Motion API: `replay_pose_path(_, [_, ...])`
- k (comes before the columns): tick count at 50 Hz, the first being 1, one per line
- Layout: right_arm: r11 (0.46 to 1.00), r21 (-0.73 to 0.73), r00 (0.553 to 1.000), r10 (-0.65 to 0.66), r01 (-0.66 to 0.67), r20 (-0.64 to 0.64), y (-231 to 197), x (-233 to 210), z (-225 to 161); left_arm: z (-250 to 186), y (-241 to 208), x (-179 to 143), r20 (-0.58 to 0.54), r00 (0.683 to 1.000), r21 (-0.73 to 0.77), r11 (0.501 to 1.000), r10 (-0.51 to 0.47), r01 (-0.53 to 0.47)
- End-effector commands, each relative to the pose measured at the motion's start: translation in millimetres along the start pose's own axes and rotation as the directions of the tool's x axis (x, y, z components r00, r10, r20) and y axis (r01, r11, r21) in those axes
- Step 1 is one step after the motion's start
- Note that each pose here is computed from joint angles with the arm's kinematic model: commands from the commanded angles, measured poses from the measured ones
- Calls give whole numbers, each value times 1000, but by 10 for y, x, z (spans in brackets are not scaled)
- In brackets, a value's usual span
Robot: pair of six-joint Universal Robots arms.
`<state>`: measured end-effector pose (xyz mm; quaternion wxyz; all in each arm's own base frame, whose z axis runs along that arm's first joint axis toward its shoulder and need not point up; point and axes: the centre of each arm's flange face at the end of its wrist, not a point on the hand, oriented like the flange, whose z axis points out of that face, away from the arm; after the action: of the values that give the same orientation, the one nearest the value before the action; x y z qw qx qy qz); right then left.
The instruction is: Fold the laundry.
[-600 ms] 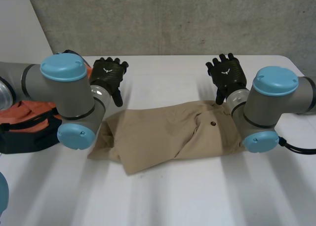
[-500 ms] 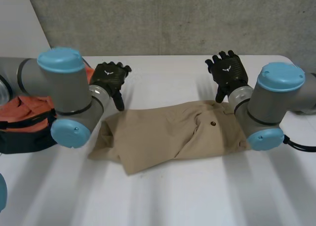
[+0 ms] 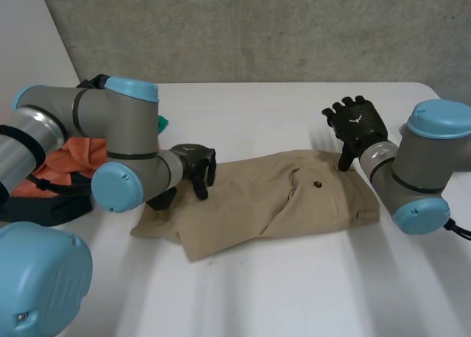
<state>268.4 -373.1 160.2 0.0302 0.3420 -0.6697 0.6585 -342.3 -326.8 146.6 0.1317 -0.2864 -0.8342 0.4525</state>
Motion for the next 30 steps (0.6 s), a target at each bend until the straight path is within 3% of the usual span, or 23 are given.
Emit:
replay_pose_path(1, [999, 45, 999, -3, 5, -32, -118, 145, 35, -101, -198, 3, 61, 992, 53, 992, 110, -113])
replay_pose_path(9, [988, 156, 1000, 13, -14, 3, -400, 239, 97, -580, -710, -52, 165, 966, 158, 961, 200, -226])
replay_pose_path(13, [985, 170, 992, 11, -33, 128, -440, 148, 99, -715, -793, -30, 169, 957, 178, 948, 234, -263])
replay_pose_path(18, [991, 115, 968, 32, -62, 247, -412, 61, 121, -566, -572, -40, 140, 961, 116, 960, 238, -255])
replay_pose_path(30, [998, 26, 937, 50, -63, 346, -205, -112, 363, -660, -463, -21, 124, 975, 82, 977, 185, -196])
